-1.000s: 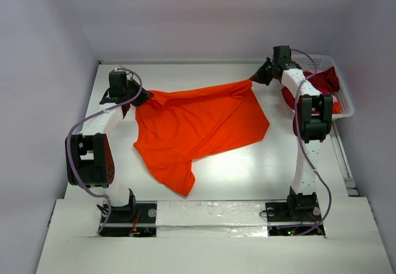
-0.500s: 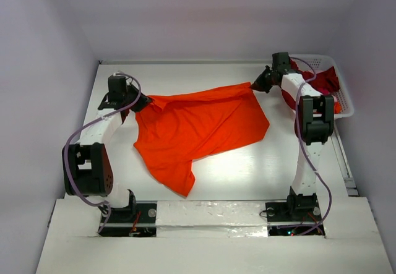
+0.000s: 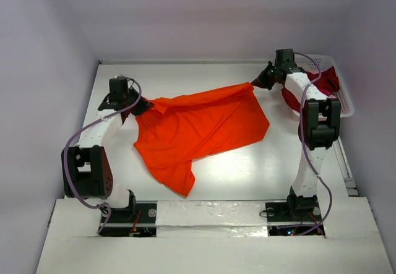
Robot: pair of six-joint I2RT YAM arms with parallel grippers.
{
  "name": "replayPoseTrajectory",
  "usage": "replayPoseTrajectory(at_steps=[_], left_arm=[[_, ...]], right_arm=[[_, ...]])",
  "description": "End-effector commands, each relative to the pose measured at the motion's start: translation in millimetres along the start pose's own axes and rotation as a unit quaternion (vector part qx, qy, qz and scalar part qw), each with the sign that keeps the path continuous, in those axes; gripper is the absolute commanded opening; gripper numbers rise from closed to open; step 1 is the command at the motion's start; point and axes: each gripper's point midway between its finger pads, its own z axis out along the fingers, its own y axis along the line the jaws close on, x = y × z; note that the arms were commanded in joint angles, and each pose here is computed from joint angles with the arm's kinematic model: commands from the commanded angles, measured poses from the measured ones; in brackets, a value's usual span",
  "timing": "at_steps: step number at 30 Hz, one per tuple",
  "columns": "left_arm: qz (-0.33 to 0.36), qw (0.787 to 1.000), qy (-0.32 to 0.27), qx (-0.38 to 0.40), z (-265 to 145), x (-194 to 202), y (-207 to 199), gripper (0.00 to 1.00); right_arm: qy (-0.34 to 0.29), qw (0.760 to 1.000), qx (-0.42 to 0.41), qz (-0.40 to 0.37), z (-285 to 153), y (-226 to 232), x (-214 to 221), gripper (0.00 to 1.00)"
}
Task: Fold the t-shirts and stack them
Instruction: Fold the flattened tshirt in 1/3 of the way
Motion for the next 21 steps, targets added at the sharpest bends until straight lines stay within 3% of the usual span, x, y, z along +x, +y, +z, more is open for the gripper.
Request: replayPoseTrajectory(at_steps=[1,21], left_arm=[[0.014,0.999,-0.031,0.026,-26.8,-16.5,-26.0,0.0],[0.006,1.0,-0.014,-0.002,-39.6,-5.4,-19.1,0.0]], right_arm=[[-0.014,1.0,-0.018,-0.013,-15.7,8.3,-5.2,0.0],[-0.007,1.0,-0.009,-0.014,-18.4,-2.8,6.3,0.0]])
